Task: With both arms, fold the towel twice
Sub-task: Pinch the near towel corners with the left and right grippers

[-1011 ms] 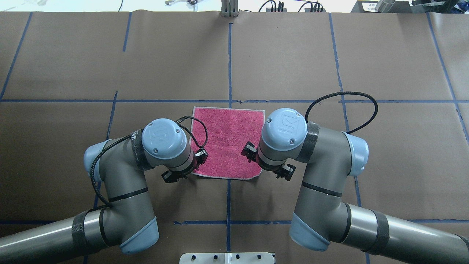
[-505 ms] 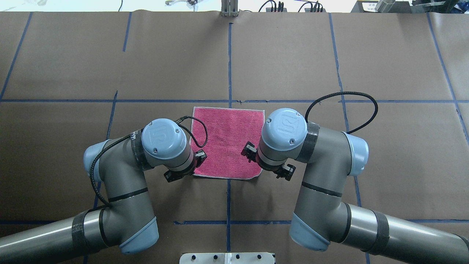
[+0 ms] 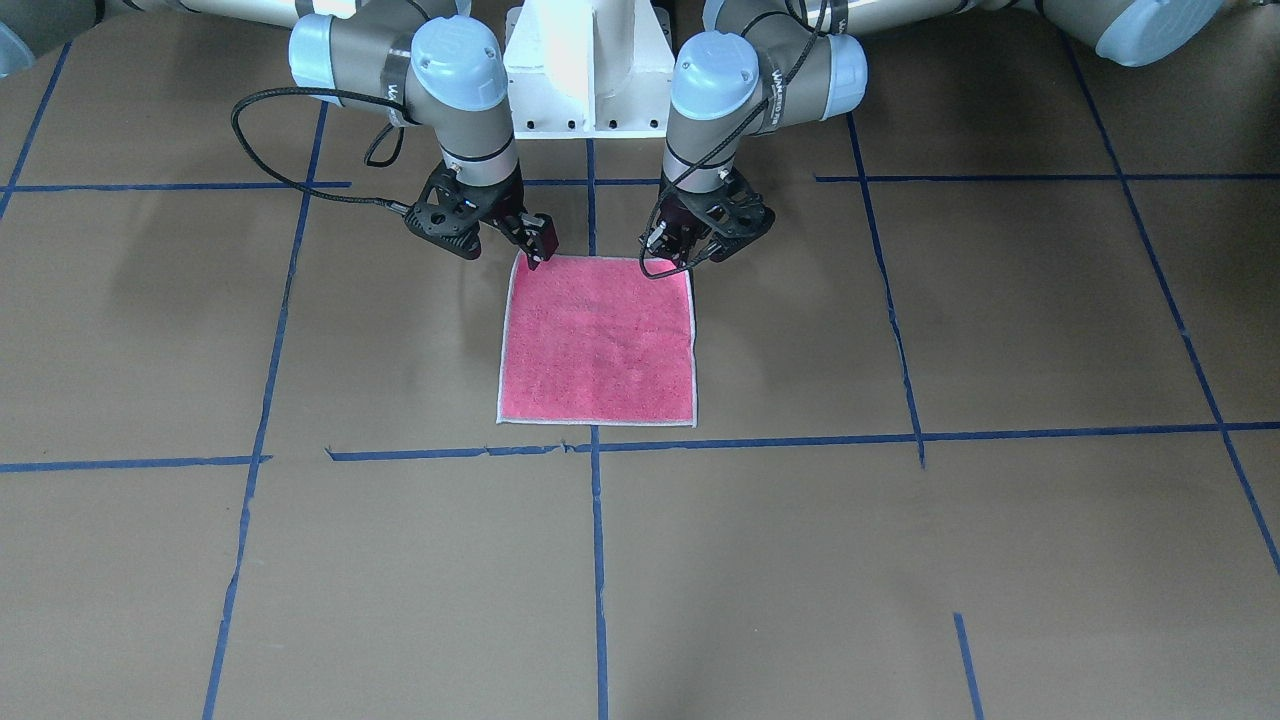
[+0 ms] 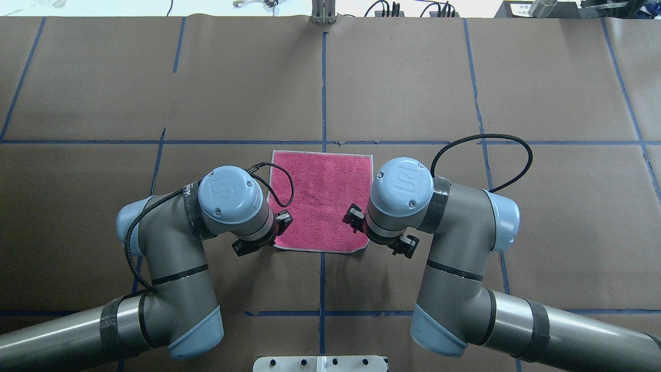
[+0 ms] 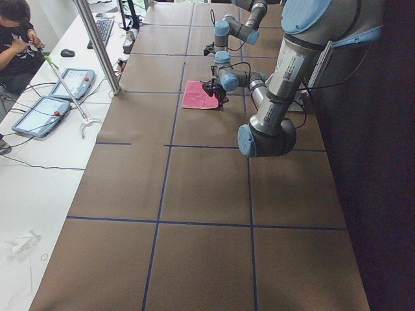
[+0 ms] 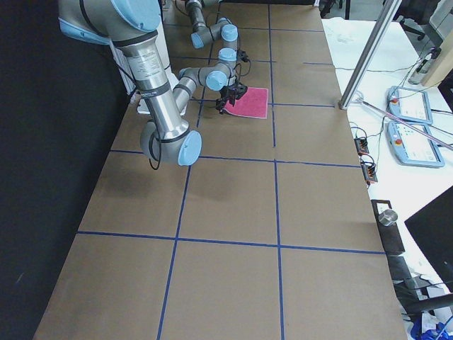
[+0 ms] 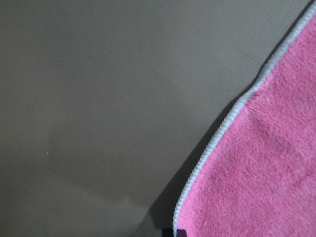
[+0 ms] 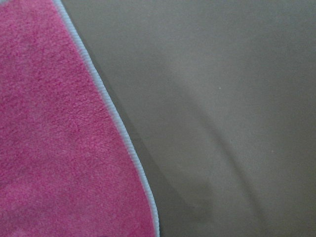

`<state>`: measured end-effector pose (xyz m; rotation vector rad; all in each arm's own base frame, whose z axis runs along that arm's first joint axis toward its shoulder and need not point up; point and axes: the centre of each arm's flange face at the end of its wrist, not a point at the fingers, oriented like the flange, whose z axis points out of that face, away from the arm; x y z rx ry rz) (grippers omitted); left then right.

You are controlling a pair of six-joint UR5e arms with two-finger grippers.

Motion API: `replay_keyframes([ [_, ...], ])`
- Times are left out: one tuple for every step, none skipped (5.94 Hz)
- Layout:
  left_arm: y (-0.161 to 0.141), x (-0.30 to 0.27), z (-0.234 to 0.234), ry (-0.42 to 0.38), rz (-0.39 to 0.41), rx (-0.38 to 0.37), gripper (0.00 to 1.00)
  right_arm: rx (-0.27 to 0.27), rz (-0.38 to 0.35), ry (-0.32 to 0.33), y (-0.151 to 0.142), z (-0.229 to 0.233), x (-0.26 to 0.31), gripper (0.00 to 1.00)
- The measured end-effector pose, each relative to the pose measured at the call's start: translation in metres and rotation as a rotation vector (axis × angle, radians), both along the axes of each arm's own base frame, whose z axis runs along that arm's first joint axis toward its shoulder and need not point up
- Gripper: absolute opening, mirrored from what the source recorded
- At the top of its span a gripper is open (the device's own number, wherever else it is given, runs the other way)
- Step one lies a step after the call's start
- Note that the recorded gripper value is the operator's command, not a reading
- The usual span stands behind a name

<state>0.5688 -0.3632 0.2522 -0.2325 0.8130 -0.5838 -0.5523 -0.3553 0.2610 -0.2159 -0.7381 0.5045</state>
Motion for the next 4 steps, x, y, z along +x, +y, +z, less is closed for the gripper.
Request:
replay_keyframes([
  [0.0, -0.001, -0.001, 0.002, 0.0, 0.001, 0.02, -0.003, -0.011, 0.007, 0.006, 0.005, -0.004, 1.0],
  [-0.001, -0.002, -0.002, 0.002, -0.002, 0.001, 0.02, -0.009, -0.017, 0.01, 0.013, 0.007, -0.009, 1.0],
  [-0.003, -0.003, -0.002, 0.003, -0.005, 0.001, 0.02, -0.015, -0.019, 0.012, 0.017, 0.008, -0.012, 0.99],
  [-0.003, -0.003, -0.002, 0.003, -0.006, 0.001, 0.02, -0.014, -0.019, 0.007, 0.018, 0.009, -0.015, 0.99],
])
